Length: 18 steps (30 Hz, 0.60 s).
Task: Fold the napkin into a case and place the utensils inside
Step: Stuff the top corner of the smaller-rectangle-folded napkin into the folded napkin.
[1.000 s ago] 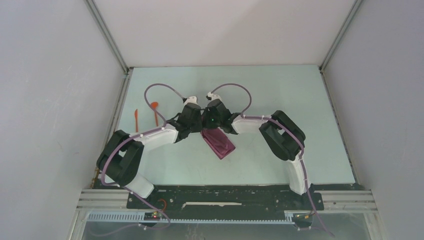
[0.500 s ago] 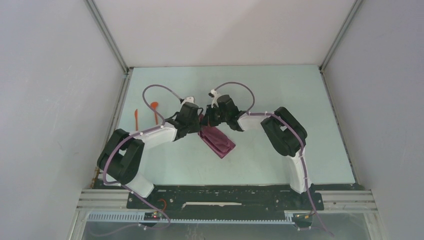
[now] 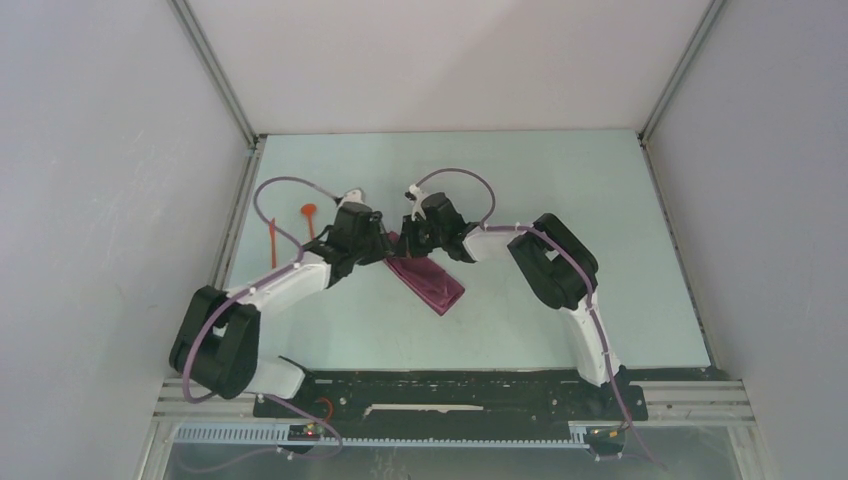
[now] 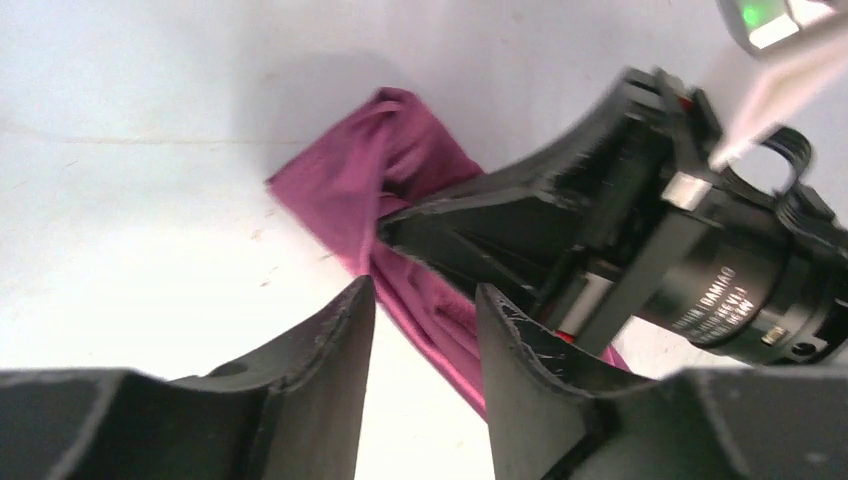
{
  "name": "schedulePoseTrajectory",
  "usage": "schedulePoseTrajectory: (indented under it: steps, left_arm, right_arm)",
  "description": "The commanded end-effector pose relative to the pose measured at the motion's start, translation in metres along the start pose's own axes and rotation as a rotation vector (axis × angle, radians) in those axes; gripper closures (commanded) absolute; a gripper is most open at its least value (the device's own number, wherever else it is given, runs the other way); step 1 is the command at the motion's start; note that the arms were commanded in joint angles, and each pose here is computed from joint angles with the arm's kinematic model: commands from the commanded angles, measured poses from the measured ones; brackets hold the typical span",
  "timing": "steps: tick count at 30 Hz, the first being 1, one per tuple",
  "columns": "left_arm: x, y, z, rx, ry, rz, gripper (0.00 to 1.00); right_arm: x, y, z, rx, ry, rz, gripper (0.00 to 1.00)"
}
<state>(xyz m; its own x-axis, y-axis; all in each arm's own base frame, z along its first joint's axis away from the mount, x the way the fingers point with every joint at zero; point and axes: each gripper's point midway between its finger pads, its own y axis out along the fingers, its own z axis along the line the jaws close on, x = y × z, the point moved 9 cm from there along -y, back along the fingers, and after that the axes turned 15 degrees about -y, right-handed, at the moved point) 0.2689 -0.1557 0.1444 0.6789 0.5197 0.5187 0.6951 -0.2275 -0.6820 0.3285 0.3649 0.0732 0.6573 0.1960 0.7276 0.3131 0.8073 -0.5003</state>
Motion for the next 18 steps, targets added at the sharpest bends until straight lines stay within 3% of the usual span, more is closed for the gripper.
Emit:
schedulePoseTrajectory:
  steps: [1,5,10,14,18]
  left_arm:
    - [0.015,-0.009,0.029,0.011,-0.25,-0.036,0.49]
    - [0.016,0.007,0.053,-0.043,-0.429,0.04,0.46]
    - [0.007,0.03,0.057,-0.04,-0.493,0.101,0.59]
    - [0.007,0.037,0.062,-0.004,-0.49,0.087,0.6]
    - [0.006,0.035,0.066,0.017,-0.493,0.056,0.63]
  right_arm:
    - [0.001,0.004,0.003,-0.033,-0.022,0.024,1.0]
    - [0.002,0.004,0.006,-0.046,-0.043,0.045,0.93]
    - [0.007,-0.001,0.019,0.072,-0.041,0.056,0.75]
    - [0.011,-0.007,0.028,0.143,-0.013,0.055,0.53]
    - [0.015,-0.008,0.021,0.201,0.08,0.03,0.49]
